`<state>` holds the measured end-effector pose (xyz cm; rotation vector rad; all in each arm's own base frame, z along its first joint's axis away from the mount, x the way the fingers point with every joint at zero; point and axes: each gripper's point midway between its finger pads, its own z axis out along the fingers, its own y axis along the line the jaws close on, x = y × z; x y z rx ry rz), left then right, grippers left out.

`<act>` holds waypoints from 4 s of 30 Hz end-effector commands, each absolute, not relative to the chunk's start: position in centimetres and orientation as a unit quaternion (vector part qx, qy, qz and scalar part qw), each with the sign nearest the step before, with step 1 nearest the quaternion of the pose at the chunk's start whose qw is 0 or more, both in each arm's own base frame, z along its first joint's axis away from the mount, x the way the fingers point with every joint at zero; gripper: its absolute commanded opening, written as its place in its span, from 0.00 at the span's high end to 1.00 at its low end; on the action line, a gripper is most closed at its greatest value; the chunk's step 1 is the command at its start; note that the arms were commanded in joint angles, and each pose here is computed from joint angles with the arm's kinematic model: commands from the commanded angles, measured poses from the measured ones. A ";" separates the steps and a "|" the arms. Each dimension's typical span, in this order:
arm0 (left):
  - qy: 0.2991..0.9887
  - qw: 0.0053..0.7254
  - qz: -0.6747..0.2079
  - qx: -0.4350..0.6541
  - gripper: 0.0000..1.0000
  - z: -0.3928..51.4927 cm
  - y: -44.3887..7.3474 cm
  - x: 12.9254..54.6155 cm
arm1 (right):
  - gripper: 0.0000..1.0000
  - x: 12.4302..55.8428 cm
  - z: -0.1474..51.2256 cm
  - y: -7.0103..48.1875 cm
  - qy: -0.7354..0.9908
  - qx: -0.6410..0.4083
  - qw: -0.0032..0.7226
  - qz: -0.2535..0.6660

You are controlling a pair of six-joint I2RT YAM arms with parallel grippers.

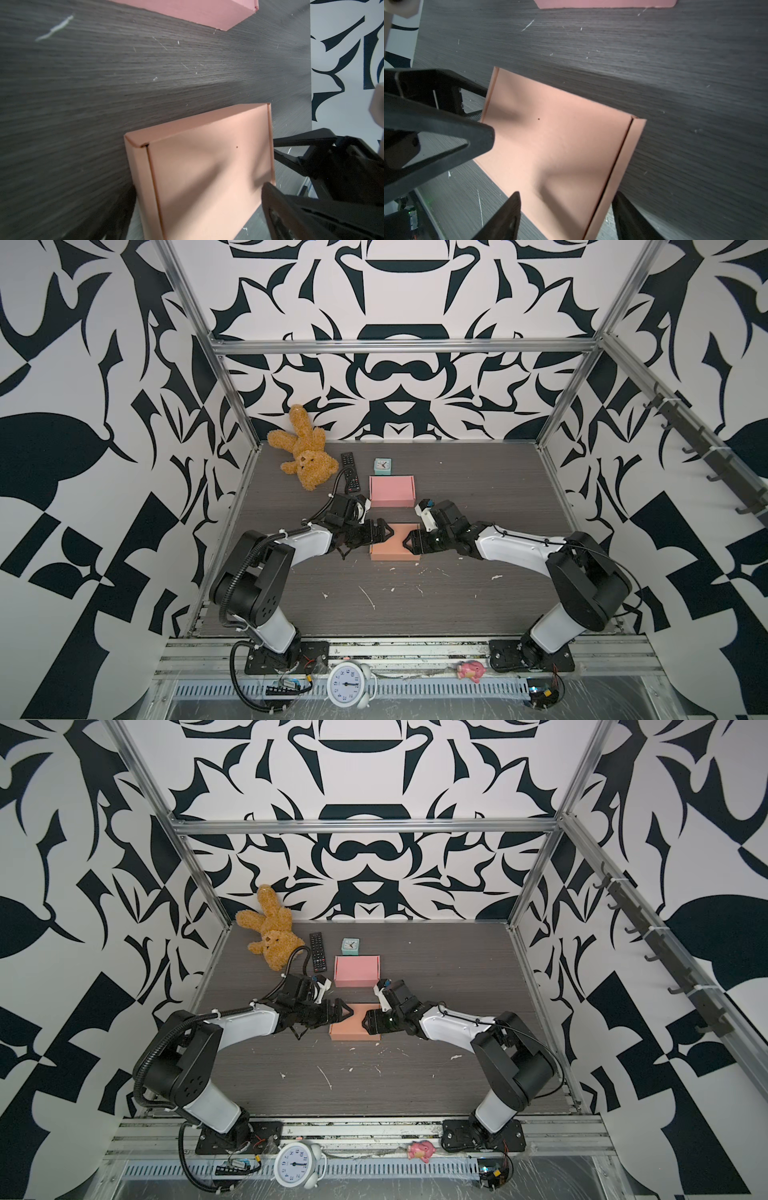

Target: Fold the paper box

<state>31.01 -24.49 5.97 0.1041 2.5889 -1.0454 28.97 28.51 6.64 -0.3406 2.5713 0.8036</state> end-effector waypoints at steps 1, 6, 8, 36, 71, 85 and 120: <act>0.913 0.169 -0.371 0.029 0.01 5.5 -24.0 30.7 | 0.25 29.3 7.8 28.7 0.919 -0.124 0.236 0.292; 0.916 0.177 -0.360 0.023 0.01 5.7 -23.0 30.6 | 0.01 28.9 8.4 26.8 0.924 -0.115 0.254 0.262; 0.919 0.186 -0.348 0.023 0.01 5.9 -22.5 30.4 | 0.01 28.8 9.4 25.9 0.923 -0.113 0.270 0.251; 0.876 0.469 -0.098 -0.055 0.01 15.4 -7.1 26.3 | 0.00 26.3 17.9 4.5 0.827 0.079 0.556 -0.007; 0.814 0.565 0.130 -0.018 0.01 12.6 -1.6 30.1 | 0.00 28.4 13.1 0.4 0.791 0.061 0.592 -0.140; 0.816 0.565 0.116 -0.024 0.01 12.1 -1.1 34.5 | 0.00 31.9 12.3 -1.0 0.783 0.100 0.605 -0.106; 0.826 0.561 0.034 -0.033 0.01 9.3 0.0 39.6 | 0.00 36.3 10.1 -0.8 0.784 0.060 0.609 -0.107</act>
